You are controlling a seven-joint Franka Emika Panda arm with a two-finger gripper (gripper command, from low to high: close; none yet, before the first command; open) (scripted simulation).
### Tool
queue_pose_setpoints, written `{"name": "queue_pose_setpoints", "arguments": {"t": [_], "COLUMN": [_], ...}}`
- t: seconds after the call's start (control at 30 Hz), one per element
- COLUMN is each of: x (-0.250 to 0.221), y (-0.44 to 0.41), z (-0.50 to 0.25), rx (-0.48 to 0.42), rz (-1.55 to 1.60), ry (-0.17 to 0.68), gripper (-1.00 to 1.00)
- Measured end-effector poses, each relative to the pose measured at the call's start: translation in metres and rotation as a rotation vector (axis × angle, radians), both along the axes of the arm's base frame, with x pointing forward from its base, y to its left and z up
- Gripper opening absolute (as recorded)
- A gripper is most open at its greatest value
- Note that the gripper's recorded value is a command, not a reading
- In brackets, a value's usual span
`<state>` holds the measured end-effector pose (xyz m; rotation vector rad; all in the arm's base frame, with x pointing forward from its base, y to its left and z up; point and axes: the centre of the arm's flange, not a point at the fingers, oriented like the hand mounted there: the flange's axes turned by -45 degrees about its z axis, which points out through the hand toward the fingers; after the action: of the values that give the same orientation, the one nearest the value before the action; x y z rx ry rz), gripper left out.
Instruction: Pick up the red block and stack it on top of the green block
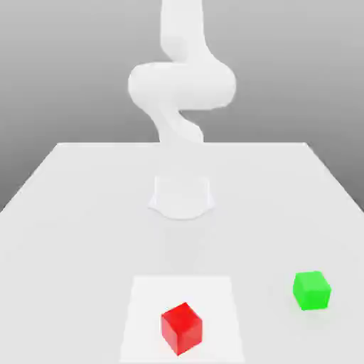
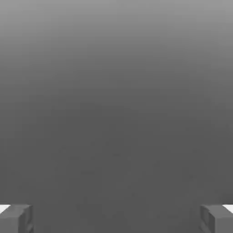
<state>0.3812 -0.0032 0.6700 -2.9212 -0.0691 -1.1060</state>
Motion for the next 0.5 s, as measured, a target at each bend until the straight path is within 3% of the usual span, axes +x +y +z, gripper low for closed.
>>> {"name": "queue_pose_setpoints", "arguments": {"t": [0.23, 0.5], "x": [0.074, 0.104], "y": [0.001, 0.008], "z": [-0.131, -0.291], "rx": [-0.042, -0.112], "rz": [0.161, 0.33], "ry": [0.21, 0.438], "gripper": [0.0, 0.0]}}
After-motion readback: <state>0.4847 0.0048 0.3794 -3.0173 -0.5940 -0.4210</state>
